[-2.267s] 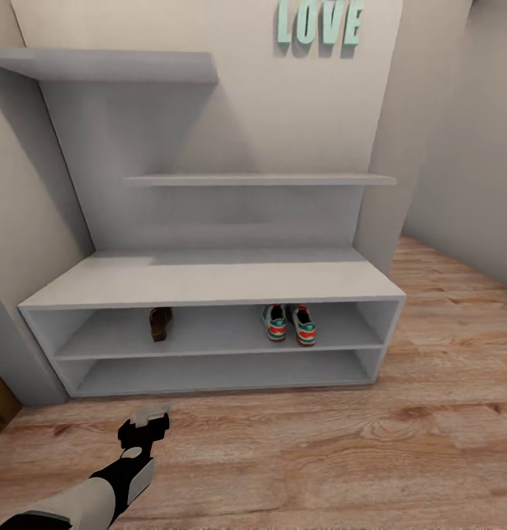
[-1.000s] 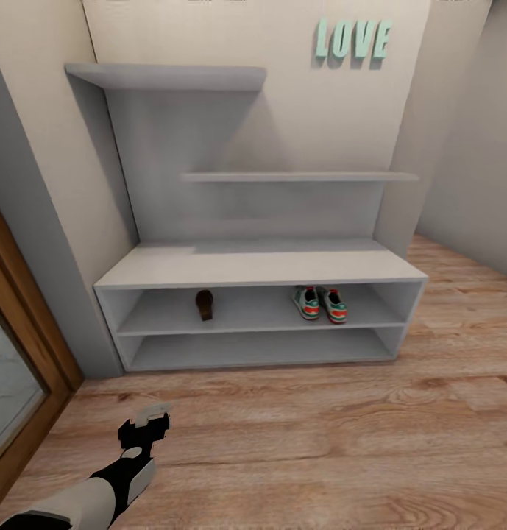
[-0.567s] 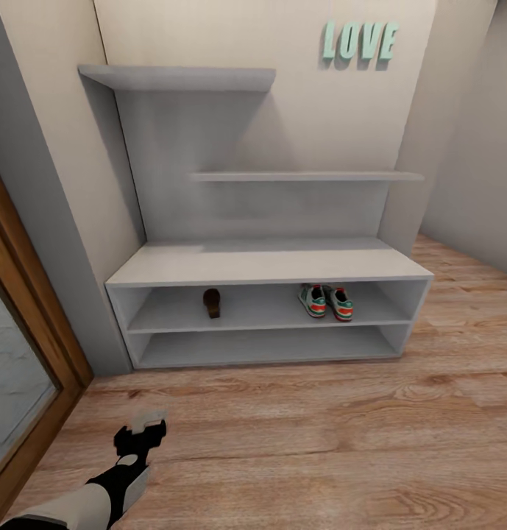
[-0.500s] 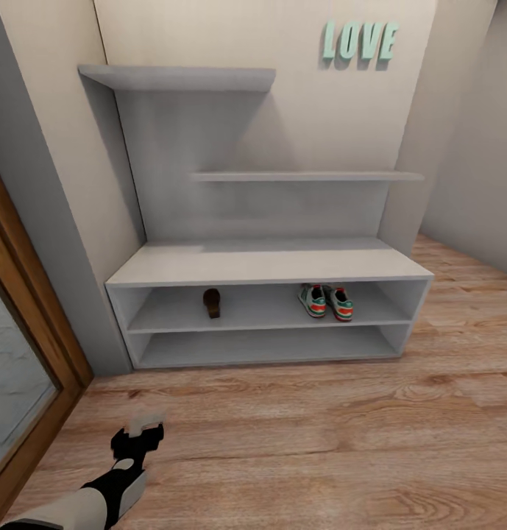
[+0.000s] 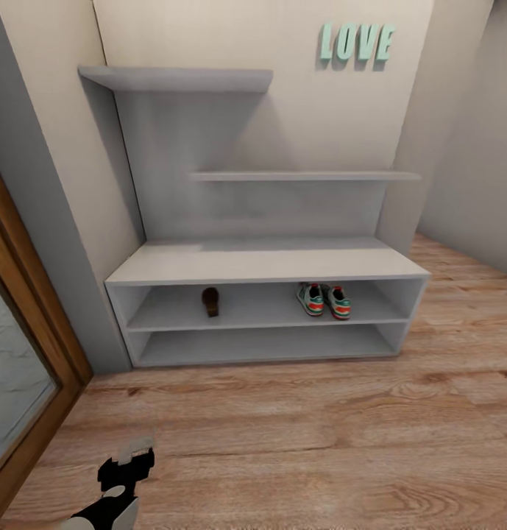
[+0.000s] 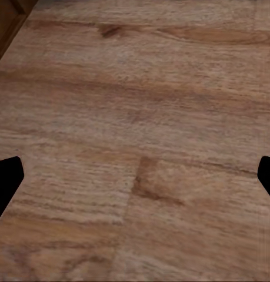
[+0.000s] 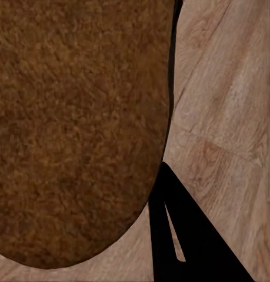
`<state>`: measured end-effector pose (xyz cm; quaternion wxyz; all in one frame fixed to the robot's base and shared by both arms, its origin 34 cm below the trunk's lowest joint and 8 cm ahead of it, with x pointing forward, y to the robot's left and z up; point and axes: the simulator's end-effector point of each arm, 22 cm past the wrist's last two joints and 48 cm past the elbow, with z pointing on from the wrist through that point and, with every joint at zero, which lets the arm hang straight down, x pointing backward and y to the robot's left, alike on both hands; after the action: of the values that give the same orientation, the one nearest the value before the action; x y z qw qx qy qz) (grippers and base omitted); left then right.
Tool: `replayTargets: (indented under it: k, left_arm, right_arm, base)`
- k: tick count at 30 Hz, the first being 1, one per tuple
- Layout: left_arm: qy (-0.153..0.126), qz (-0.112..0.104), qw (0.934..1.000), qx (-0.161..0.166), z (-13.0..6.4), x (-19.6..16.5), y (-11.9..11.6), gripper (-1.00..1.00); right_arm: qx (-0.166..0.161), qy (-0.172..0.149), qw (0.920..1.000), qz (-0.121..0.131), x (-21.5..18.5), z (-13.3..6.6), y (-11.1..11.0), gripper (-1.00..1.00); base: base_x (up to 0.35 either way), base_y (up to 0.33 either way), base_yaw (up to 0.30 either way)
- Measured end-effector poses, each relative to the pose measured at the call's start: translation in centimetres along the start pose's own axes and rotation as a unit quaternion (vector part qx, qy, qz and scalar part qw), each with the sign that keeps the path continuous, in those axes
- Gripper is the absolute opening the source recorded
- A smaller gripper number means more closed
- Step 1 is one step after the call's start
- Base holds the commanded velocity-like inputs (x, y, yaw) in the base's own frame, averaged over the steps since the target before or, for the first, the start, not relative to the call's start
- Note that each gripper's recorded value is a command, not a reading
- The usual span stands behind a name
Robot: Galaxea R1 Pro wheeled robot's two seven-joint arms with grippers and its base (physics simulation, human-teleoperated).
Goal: Pick up the two gym shoes and the two sandals from the corridor floor and place them onto the hallstand (shoe rack) in the corridor, making sure they are on the rack and not on the floor. Arrange them so the two gym shoes are next to each other and the two sandals are next to each other.
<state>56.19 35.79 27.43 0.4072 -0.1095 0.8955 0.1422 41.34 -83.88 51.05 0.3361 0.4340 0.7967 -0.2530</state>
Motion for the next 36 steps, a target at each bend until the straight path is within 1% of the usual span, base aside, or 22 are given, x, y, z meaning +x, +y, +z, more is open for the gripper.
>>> replayTargets:
  k: [3,6,15,16,22,26,32,35,36]
  left_arm:
    - [0.009,0.003,1.0,-0.001,-0.3,1.3,0.2,1.0]
    - [0.017,0.006,0.9998,-0.001,-0.7,2.6,0.4,1.0]
    - [0.04,0.016,0.9991,-0.002,-1.8,6.2,1.0,1.0]
    - [0.055,0.019,0.9983,-0.004,-2.6,8.4,1.5,1.0]
    - [0.055,0.021,0.9983,-0.002,-2.6,8.5,1.4,1.0]
    - [0.055,0.021,0.9982,-0.002,-2.6,8.5,1.3,1.0]
    - [0.054,0.023,0.9983,0.002,-2.6,8.5,1.4,1.0]
    - [0.05,0.022,0.9985,0.009,-2.6,8.5,1.3,1.0]
    - [0.043,0.021,0.9988,0.013,-2.5,8.3,1.5,1.0]
  right_arm:
    - [0.001,-0.005,0.9999,0.009,-0.7,-0.1,-0.6,-1.0]
    - [0.001,-0.005,0.9999,0.009,-0.7,-0.1,-0.6,-1.0]
    - [0.001,-0.005,0.9999,0.009,-0.7,-0.1,-0.6,-1.0]
    - [0.001,-0.005,0.9999,0.009,-0.7,-0.1,-0.6,-1.0]
    - [0.001,-0.005,0.9999,0.009,-0.7,-0.1,-0.6,-1.0]
    - [0.0,-0.004,1.0,0.008,-0.5,-0.1,-0.4,-1.0]
    - [0.001,-0.002,1.0,0.001,-0.3,-0.1,-0.3,-1.0]
    - [0.002,-0.002,1.0,0.0,-0.3,-0.1,-0.3,-1.0]
    - [0.002,-0.002,1.0,0.0,-0.3,-0.1,-0.2,-1.0]
  base:
    - [-0.276,-0.163,0.0]
    - [-0.157,-0.027,0.0]
    - [0.002,-0.029,0.0]
    - [0.176,-0.172,0.0]
    - [0.164,-0.159,0.0]
    - [0.031,-0.029,0.0]
    - [0.001,-0.001,0.0]
    - [0.0,0.0,0.0]
    - [0.0,0.0,0.0]
